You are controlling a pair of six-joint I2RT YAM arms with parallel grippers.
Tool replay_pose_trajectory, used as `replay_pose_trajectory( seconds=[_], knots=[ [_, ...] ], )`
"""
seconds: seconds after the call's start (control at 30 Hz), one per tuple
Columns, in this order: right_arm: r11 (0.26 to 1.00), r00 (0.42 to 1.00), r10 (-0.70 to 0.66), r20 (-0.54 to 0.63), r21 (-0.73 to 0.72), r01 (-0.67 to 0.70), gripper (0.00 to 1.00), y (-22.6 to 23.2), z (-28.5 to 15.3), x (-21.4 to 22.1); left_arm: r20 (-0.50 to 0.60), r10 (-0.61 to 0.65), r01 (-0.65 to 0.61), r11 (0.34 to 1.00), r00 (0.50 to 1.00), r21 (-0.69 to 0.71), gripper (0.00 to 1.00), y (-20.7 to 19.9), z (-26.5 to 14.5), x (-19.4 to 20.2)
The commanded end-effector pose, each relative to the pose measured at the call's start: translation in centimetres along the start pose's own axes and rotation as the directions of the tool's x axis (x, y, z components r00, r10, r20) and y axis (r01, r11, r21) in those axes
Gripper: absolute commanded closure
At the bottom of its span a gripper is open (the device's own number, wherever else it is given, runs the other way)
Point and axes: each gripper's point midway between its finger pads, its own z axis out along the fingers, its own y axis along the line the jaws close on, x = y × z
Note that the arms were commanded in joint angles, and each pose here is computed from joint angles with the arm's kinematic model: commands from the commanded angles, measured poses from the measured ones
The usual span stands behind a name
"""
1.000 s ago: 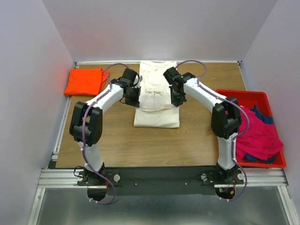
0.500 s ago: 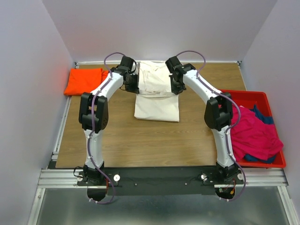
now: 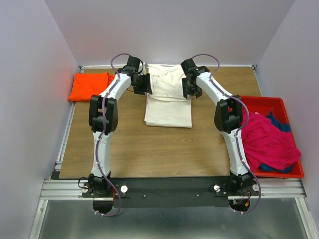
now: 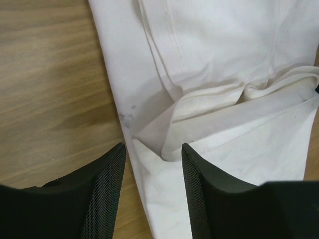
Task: Fold and stack the t-shirts
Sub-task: Fold the tshirt
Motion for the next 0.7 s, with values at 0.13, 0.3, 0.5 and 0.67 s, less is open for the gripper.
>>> replay_pose_trajectory(
  seconds=[0.13, 0.3, 0.5, 0.67],
  knots=[
    [0.999, 0.999, 0.04, 0.035, -0.035, -0.039, 0.3, -0.7, -1.9, -1.5, 0.114, 0.004, -0.005, 1.0, 0.993, 0.016, 0.39, -0.1, -3.4, -3.3],
    [0.997, 0.998, 0.066, 0.021, -0.05, -0.064, 0.3, -0.9, -3.1, -0.5, 0.099, 0.022, -0.028, 0.998, 0.995, 0.055, 0.39, -0.5, -4.2, -1.2],
    [0.991, 0.996, 0.088, 0.02, -0.102, -0.086, 0.3, -0.4, -4.4, 0.3, 0.067, 0.027, -0.033, 0.995, 0.997, 0.091, 0.39, -0.9, -4.6, 1.7],
    [0.981, 0.996, 0.087, -0.017, -0.173, -0.088, 0.3, 0.9, -4.0, 1.5, 0.016, 0.017, -0.018, 0.996, 1.0, 0.092, 0.39, -0.5, -3.9, 4.6]
  ],
)
